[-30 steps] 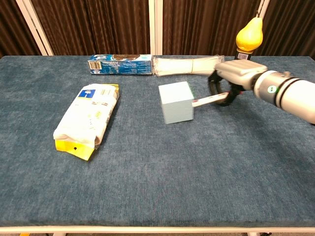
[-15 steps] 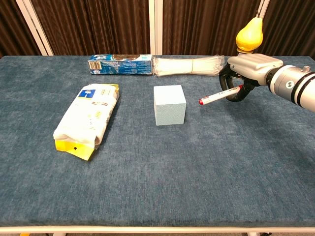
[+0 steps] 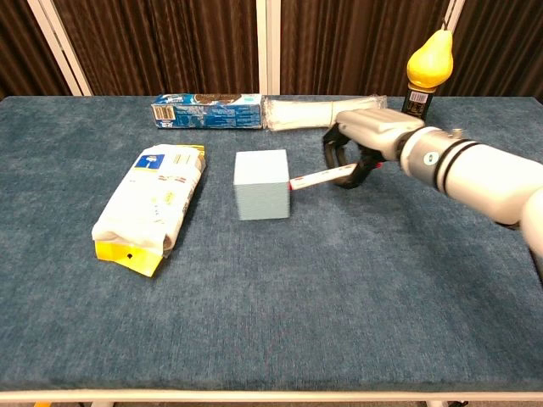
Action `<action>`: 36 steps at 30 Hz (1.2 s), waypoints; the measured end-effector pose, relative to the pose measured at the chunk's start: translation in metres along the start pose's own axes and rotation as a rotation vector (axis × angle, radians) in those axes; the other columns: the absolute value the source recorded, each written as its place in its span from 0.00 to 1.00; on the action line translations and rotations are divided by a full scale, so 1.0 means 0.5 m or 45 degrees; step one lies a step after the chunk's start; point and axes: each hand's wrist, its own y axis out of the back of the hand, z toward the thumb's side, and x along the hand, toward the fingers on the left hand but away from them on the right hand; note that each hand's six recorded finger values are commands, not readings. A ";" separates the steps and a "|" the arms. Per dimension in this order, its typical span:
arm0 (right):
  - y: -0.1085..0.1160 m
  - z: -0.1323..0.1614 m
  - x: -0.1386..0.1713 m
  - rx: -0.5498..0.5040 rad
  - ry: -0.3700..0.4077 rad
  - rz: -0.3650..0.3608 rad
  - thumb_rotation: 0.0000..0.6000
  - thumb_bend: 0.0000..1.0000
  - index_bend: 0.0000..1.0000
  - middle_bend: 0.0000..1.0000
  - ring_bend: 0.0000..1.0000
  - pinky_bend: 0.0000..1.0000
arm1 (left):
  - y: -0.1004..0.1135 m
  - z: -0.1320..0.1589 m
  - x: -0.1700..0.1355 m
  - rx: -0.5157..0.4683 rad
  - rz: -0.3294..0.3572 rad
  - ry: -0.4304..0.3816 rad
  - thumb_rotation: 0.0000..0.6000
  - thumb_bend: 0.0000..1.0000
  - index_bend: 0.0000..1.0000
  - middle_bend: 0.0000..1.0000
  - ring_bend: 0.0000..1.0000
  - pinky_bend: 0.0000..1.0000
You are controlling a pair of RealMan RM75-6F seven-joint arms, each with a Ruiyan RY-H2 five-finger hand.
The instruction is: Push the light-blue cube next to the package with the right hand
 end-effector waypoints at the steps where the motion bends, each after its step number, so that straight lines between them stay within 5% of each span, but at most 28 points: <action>1: -0.002 0.012 -0.003 0.000 0.010 0.002 1.00 0.51 0.69 0.57 0.19 0.19 | 0.000 0.000 0.000 0.000 -0.001 0.000 1.00 0.21 0.29 0.18 0.07 0.09; 9: -0.019 0.094 -0.019 -0.015 0.063 0.016 1.00 0.50 0.69 0.57 0.19 0.19 | -0.002 -0.004 -0.002 0.001 -0.002 0.003 1.00 0.21 0.29 0.18 0.07 0.09; 16: -0.005 0.070 -0.008 -0.004 0.045 -0.008 1.00 0.50 0.69 0.57 0.19 0.19 | -0.002 -0.004 -0.002 -0.003 0.001 -0.001 1.00 0.21 0.29 0.18 0.07 0.09; 27: 0.065 -0.194 0.093 0.047 -0.193 -0.068 1.00 0.50 0.69 0.56 0.19 0.19 | -0.005 0.011 0.005 -0.008 -0.001 -0.030 1.00 0.21 0.29 0.18 0.07 0.09; 36: 0.035 -0.330 0.161 0.019 -0.326 -0.004 1.00 0.47 0.59 0.48 0.18 0.18 | 0.001 0.028 0.012 -0.003 0.004 -0.057 1.00 0.21 0.29 0.18 0.07 0.09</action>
